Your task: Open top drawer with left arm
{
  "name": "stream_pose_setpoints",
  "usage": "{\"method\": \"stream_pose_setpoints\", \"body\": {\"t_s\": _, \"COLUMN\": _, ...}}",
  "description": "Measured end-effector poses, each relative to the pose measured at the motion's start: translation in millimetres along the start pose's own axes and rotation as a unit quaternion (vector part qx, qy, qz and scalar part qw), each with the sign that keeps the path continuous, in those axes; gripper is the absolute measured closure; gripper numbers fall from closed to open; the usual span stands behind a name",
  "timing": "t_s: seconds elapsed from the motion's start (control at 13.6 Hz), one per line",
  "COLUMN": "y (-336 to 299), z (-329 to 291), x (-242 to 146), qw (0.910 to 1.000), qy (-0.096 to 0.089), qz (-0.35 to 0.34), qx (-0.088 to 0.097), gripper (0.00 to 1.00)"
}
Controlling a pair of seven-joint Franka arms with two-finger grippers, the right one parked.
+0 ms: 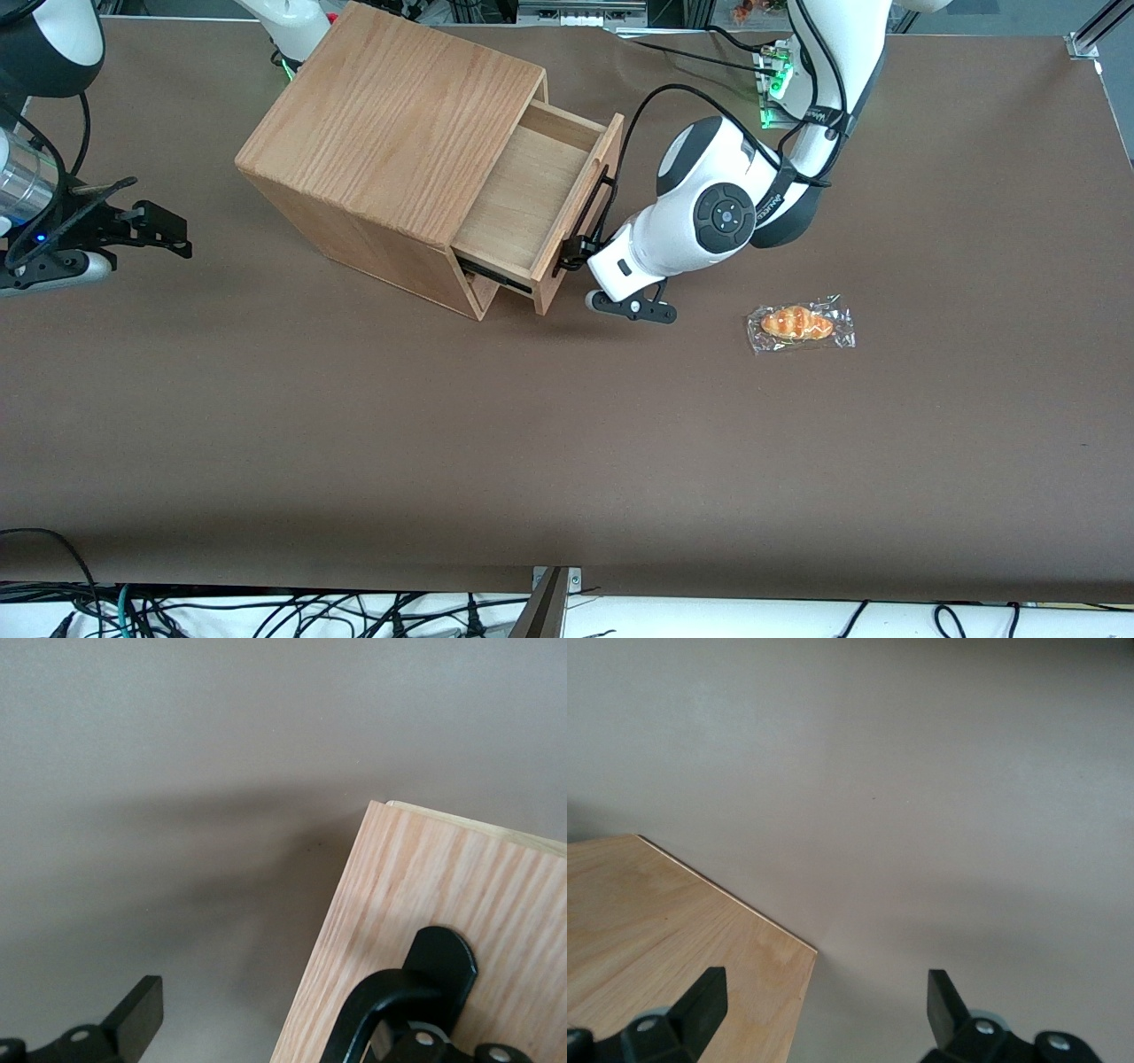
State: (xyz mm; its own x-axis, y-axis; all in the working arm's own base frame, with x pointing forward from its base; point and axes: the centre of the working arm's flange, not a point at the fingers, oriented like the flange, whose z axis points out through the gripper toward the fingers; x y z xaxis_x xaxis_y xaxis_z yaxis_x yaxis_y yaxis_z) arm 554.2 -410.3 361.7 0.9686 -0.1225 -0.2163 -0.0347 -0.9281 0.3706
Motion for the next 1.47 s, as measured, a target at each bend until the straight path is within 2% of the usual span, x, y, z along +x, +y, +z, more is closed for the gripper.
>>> {"method": "stream_pose_setpoints", "body": {"t_s": 0.74, "y": -3.4, "z": -2.5, "x": 1.2, "qw": 1.0000, "qy": -0.002, "qz": 0.000, "qx": 0.000, "gripper": 0.00}}
{"method": "stream_pose_setpoints", "body": {"t_s": 1.03, "y": -6.9, "z": -24.2, "x": 4.3, "qw": 1.0000, "qy": -0.005, "qz": -0.005, "qx": -0.002, "gripper": 0.00}}
{"method": "stream_pose_setpoints", "body": {"t_s": 1.11, "y": -6.5, "z": -36.6, "x": 7.0, "qw": 1.0000, "qy": -0.001, "qz": -0.007, "qx": -0.004, "gripper": 0.00}}
{"method": "stream_pose_setpoints", "body": {"t_s": 1.25, "y": -9.6, "z": -66.0, "x": 17.5, "qw": 0.9995, "qy": 0.024, "qz": -0.018, "qx": -0.013, "gripper": 0.00}}
{"method": "stream_pose_setpoints", "body": {"t_s": 1.47, "y": -11.6, "z": -83.2, "x": 19.5, "qw": 0.9993, "qy": 0.023, "qz": -0.024, "qx": -0.015, "gripper": 0.00}}
